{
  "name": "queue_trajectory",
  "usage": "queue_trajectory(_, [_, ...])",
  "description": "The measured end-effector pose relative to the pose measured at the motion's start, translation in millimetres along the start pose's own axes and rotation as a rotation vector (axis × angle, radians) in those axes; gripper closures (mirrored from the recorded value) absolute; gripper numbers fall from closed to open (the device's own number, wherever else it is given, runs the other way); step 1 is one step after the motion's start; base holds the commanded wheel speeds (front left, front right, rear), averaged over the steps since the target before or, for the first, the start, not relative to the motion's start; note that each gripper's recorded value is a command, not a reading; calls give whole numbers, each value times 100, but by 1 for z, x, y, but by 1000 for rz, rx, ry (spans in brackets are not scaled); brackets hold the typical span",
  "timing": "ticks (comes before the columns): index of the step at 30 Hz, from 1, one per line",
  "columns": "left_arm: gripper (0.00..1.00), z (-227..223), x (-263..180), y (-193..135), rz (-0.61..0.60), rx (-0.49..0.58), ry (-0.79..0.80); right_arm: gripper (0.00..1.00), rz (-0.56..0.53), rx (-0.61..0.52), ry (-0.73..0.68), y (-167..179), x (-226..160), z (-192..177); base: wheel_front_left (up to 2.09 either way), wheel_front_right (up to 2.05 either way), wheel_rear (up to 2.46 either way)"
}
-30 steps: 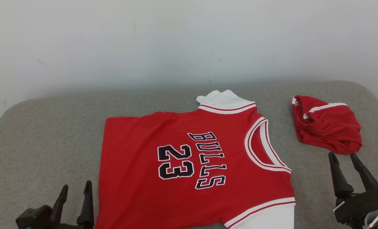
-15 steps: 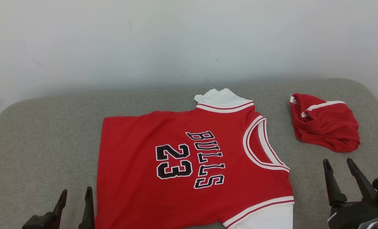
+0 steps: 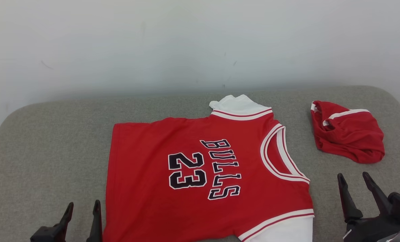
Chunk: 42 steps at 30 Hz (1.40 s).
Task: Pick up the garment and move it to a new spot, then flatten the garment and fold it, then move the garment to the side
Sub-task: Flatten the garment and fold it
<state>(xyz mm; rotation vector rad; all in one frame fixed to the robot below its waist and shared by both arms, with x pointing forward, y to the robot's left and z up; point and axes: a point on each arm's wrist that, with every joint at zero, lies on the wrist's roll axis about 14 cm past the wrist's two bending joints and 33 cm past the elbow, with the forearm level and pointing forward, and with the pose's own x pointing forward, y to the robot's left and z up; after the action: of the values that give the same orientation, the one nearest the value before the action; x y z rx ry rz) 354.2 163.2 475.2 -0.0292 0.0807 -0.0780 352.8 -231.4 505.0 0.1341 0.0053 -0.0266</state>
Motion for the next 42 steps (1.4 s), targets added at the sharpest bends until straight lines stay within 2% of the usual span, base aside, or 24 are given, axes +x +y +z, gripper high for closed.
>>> queue_trajectory(42, [0,7,-4,-1,21,7,31,0,-3,-16,64,3,-1,-5,0,0,0])
